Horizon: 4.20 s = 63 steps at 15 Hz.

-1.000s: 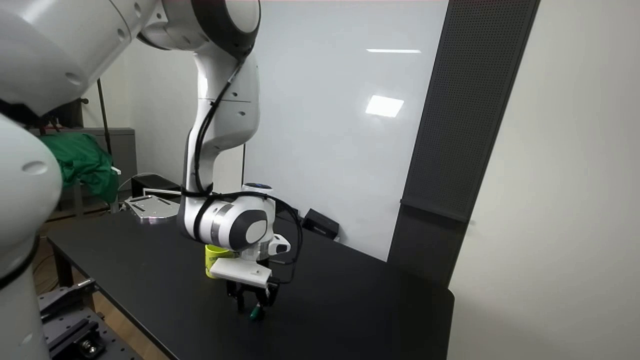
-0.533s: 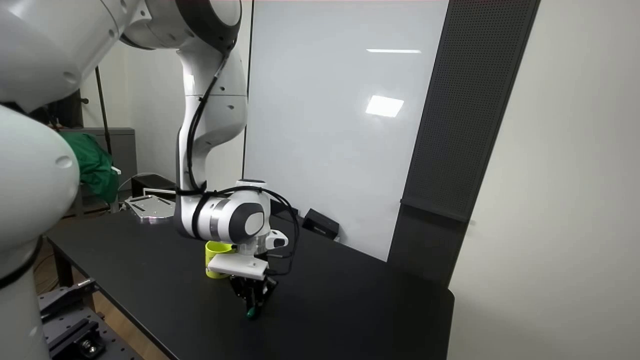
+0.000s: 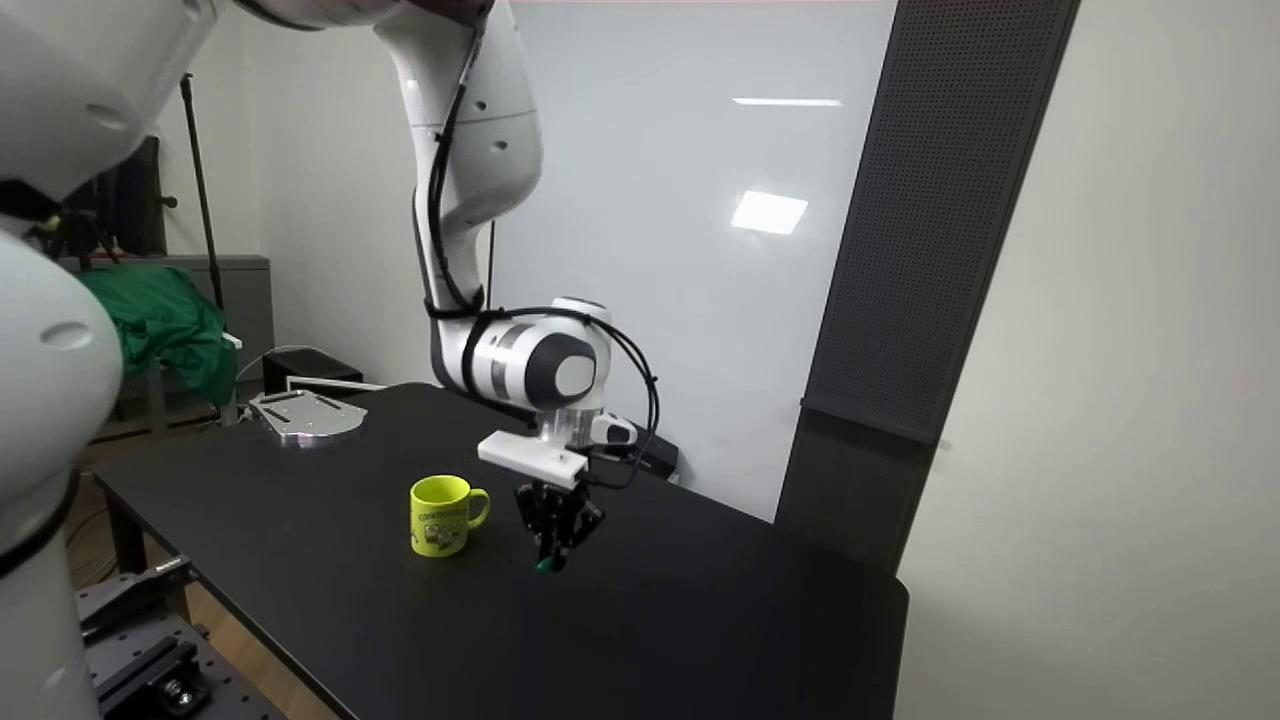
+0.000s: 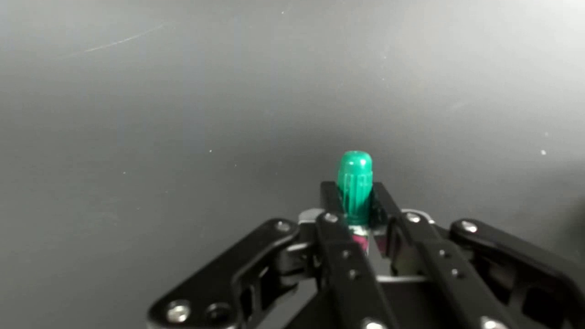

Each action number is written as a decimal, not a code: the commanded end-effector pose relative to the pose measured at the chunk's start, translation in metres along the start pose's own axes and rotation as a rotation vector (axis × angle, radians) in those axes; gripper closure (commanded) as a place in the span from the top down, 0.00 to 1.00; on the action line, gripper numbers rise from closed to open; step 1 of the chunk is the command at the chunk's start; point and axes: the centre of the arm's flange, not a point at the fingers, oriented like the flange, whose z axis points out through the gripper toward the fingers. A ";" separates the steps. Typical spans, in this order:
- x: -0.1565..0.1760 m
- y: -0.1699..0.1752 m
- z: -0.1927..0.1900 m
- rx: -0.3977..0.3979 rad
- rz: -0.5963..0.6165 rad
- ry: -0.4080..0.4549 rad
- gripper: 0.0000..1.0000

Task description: Pick the marker and put it in the cup

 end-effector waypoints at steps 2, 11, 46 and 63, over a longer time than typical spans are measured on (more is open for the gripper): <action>0.034 0.005 -0.073 0.087 0.209 -0.091 0.05; 0.057 -0.063 -0.093 0.284 0.458 -0.428 0.05; 0.039 -0.105 -0.016 0.923 0.999 -0.982 0.79; 0.053 -0.069 -0.164 0.582 0.717 -0.476 1.00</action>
